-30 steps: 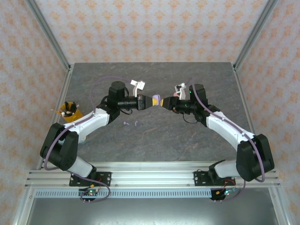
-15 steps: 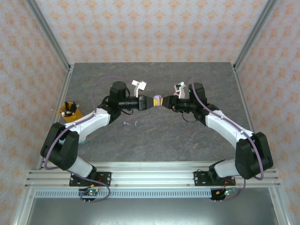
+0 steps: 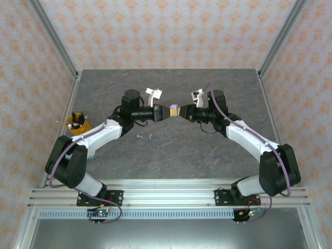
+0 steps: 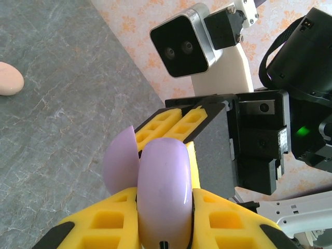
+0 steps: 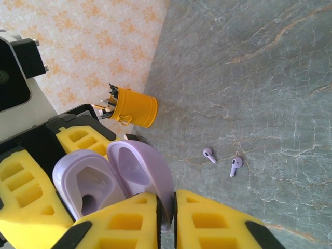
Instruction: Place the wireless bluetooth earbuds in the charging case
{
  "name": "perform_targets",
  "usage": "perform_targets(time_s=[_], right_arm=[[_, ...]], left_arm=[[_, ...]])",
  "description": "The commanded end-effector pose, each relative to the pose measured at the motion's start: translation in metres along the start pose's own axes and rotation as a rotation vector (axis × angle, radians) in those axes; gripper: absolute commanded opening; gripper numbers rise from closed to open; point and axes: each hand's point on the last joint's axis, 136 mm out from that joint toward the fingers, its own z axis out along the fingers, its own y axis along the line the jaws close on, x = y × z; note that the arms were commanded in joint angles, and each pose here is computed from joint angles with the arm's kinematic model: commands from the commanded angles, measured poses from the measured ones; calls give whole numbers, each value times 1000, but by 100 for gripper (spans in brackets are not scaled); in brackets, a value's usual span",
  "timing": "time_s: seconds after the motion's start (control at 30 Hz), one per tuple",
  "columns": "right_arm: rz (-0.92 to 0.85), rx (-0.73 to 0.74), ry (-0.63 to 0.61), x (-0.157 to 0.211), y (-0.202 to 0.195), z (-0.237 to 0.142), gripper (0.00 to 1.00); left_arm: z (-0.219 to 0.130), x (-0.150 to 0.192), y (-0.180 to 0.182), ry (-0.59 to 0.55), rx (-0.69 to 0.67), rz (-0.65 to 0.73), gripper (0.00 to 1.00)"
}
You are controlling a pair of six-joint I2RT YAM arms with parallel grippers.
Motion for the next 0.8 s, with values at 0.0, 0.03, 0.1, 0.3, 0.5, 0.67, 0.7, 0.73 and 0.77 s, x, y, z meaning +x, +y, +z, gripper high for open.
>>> perform_targets(time_s=[0.0,0.03,0.1,0.3,0.5,0.67,0.7,0.73,0.77], right_arm=[[-43,-14,-54,-20,11,0,9],[-42,-14,-54,-20,12,0,7],[-46,-14,-54,-20,14,-2,4],[-64,20,-56,-21,18,-9,0],[-84,126,-27,-18,3,-13,0],[-150,246,49,-9,-17,-16,0],[-175,270,68,-8,-20,-18,0],[-210,288,94,-6,-21,-19,0],[-244,314,121,-4,-24,-21,0]], left_arm=[[3,-4,-26,16,70,49,15],[3,-3,-24,15,65,48,18],[4,-3,-21,11,49,43,29],[5,-8,-11,-21,-2,38,51],[-5,-22,-9,-74,-51,51,67],[-26,-31,-12,-54,-109,95,75],[-29,-30,-11,-33,-128,101,77],[-33,-29,-11,-5,-142,116,78],[-36,-25,-9,31,-158,120,80]])
